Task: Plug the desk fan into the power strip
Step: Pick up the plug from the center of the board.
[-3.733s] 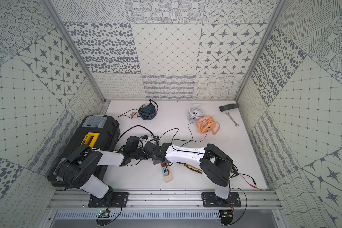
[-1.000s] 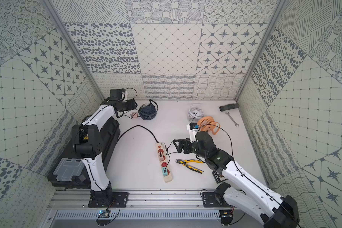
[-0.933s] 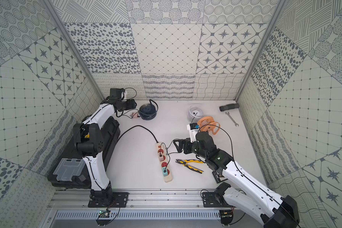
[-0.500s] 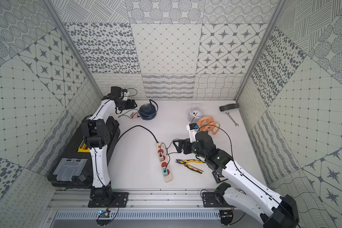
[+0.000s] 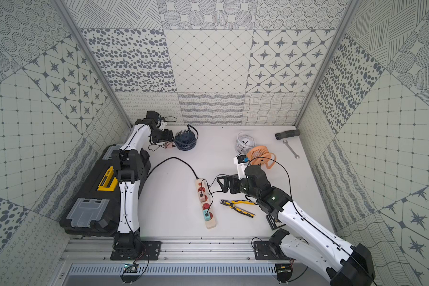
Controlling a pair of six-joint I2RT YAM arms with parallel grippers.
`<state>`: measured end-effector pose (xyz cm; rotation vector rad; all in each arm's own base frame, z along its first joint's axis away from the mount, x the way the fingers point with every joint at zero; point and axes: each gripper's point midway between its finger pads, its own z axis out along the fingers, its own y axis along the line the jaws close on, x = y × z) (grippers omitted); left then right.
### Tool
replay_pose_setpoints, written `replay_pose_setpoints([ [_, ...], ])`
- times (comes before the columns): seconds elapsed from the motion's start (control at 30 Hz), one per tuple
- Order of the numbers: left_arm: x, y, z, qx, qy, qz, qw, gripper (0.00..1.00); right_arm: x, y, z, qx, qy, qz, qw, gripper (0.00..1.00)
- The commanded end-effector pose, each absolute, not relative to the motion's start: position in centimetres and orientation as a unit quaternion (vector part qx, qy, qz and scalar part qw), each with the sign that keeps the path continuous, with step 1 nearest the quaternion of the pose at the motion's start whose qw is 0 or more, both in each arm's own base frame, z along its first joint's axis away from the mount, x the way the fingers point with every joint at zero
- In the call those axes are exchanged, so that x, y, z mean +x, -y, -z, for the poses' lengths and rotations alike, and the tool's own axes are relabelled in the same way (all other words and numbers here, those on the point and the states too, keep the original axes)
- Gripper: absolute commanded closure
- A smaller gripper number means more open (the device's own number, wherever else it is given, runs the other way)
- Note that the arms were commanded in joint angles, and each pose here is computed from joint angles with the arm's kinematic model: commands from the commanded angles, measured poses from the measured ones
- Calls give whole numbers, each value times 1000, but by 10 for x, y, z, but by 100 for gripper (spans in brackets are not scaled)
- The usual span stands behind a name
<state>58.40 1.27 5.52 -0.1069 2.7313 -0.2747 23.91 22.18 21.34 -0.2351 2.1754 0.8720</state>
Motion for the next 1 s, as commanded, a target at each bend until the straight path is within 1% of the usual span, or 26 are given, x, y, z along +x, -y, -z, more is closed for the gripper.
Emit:
replay_pose_setpoints([
  [0.0,570,-11,-45,-8,-985,66,161,24,244,-222,-215,-90,-848,-343,394,3],
  [0.2,575,-13,-32,-4,-987,30,155,28,244,-221,-212,-89,-849,-340,393,3],
  [0.33,576,-11,-26,-3,-988,32,152,29,245,-221,-211,-89,-851,-338,392,3],
  [0.57,580,-10,-21,-1,-987,24,156,36,245,-221,-207,-89,-854,-336,388,3],
  [0.8,579,-7,-16,2,-988,26,151,45,246,-221,-205,-89,-855,-332,387,3],
  [0.83,578,-7,-16,2,-988,26,149,45,246,-221,-205,-88,-855,-332,388,3],
  [0.97,573,-11,-16,2,-990,15,139,41,246,-221,-206,-89,-854,-333,389,3],
])
